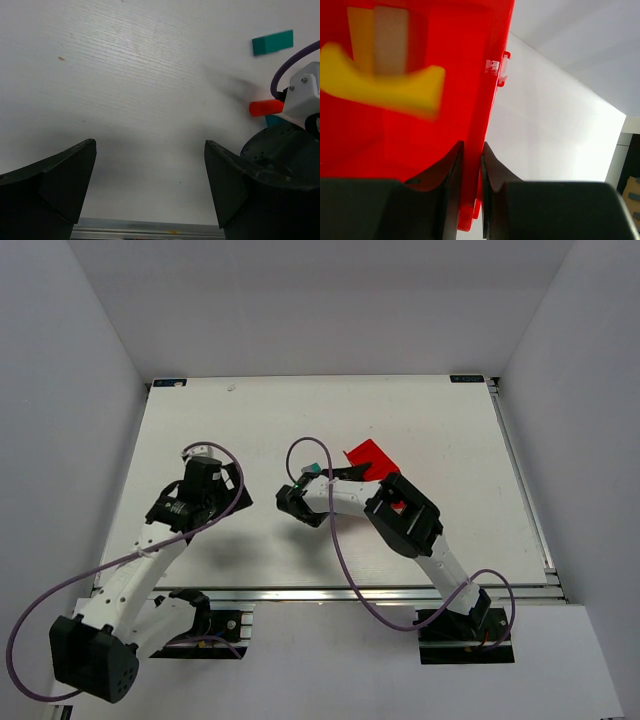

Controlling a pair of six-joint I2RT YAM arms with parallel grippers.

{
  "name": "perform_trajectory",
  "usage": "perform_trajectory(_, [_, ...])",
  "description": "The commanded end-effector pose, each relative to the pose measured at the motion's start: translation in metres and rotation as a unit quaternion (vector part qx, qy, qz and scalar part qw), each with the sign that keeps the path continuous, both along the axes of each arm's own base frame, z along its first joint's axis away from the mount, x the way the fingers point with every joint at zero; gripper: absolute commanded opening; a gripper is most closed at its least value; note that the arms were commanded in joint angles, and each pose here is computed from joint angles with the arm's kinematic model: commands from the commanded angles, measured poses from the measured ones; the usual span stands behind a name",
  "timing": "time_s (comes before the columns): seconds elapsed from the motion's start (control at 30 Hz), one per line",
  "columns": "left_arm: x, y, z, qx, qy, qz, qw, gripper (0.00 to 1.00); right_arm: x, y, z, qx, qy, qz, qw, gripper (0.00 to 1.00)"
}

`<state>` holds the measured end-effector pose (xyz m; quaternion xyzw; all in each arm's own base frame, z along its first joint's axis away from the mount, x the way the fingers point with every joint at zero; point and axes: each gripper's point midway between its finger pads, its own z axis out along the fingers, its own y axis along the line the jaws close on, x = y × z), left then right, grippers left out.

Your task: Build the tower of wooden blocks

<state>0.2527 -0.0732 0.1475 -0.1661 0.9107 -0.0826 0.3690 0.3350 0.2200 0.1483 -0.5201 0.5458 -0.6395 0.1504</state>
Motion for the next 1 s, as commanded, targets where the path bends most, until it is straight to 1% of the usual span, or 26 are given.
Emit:
perform_trajectory(0.0, [0.012,-0.023,-0.01,-0.053,-0.003,-0.009,0.999,0.98,-0.011,-0.006,-0.038,-0.021,0.083,-0.014,0.996,0.0])
perform_trajectory(0.1, [0.02,-0.034,-0.024,-0.061,0.004,-0.022,0.998,0.98,-0.012,-0.002,-0.042,-0.013,0.09,-0.015,0.996,0.0])
perform_trajectory(0.13, [0.029,-0.039,-0.023,-0.069,-0.012,-0.026,0.997,0.98,-0.013,-0.003,-0.045,-0.011,0.095,-0.017,0.995,0.0])
perform_trajectory(0.17, [0.034,-0.04,-0.031,-0.066,-0.007,-0.025,0.997,0.98,-0.013,-0.003,-0.046,-0.012,0.096,-0.017,0.995,0.0])
perform_trajectory(0.2, [0.046,-0.041,-0.026,-0.068,-0.029,-0.022,0.997,0.98,-0.013,-0.003,-0.047,-0.013,0.097,-0.019,0.995,0.0])
perform_trajectory(0.27, [0.057,-0.043,-0.035,-0.06,-0.014,-0.026,0.998,0.98,-0.014,-0.005,-0.046,-0.01,0.096,-0.022,0.995,0.0])
perform_trajectory(0.3, [0.07,-0.044,-0.021,-0.054,-0.029,-0.025,0.998,0.98,-0.014,-0.005,-0.045,-0.006,0.095,-0.022,0.995,0.0])
perform_trajectory(0.37, [0.073,-0.047,-0.021,-0.036,-0.013,-0.035,0.999,0.98,-0.013,-0.004,-0.042,0.002,0.093,-0.023,0.995,0.0])
perform_trajectory(0.53, [0.074,-0.051,-0.025,-0.038,-0.008,-0.043,0.998,0.98,-0.01,-0.002,-0.036,0.028,0.077,-0.028,0.996,0.0])
perform_trajectory(0.63, [0.069,-0.052,-0.024,-0.05,-0.013,-0.048,0.998,0.98,0.001,0.0,-0.019,0.083,0.039,-0.042,0.995,0.0])
perform_trajectory(0.73, [0.063,-0.051,-0.019,-0.053,-0.019,-0.052,0.997,0.98,0.018,-0.002,0.013,0.161,-0.008,-0.054,0.985,0.0])
perform_trajectory(0.8, [0.059,-0.052,-0.023,-0.055,-0.022,-0.061,0.996,0.98,0.023,-0.017,0.034,0.194,-0.032,-0.064,0.978,0.0])
perform_trajectory(0.83, [0.058,-0.052,-0.023,-0.055,-0.025,-0.065,0.996,0.98,0.033,-0.025,0.039,0.217,-0.048,-0.074,0.972,0.0])
perform_trajectory(0.87, [0.054,-0.055,-0.03,-0.059,-0.018,-0.077,0.995,0.98,0.033,-0.034,0.05,0.242,-0.054,-0.081,0.965,0.0])
perform_trajectory(0.9, [0.056,-0.06,-0.031,-0.065,-0.027,-0.087,0.994,0.98,0.035,-0.04,0.049,0.264,-0.051,-0.089,0.959,0.0])
perform_trajectory(0.93, [0.057,-0.062,-0.034,-0.068,-0.029,-0.094,0.993,0.98,0.039,-0.055,0.051,0.293,-0.069,-0.114,0.947,0.0])
perform_trajectory(0.97, [0.054,-0.064,-0.047,-0.069,-0.019,-0.101,0.992,0.98,0.04,-0.065,0.053,0.314,-0.079,-0.131,0.937,0.0])
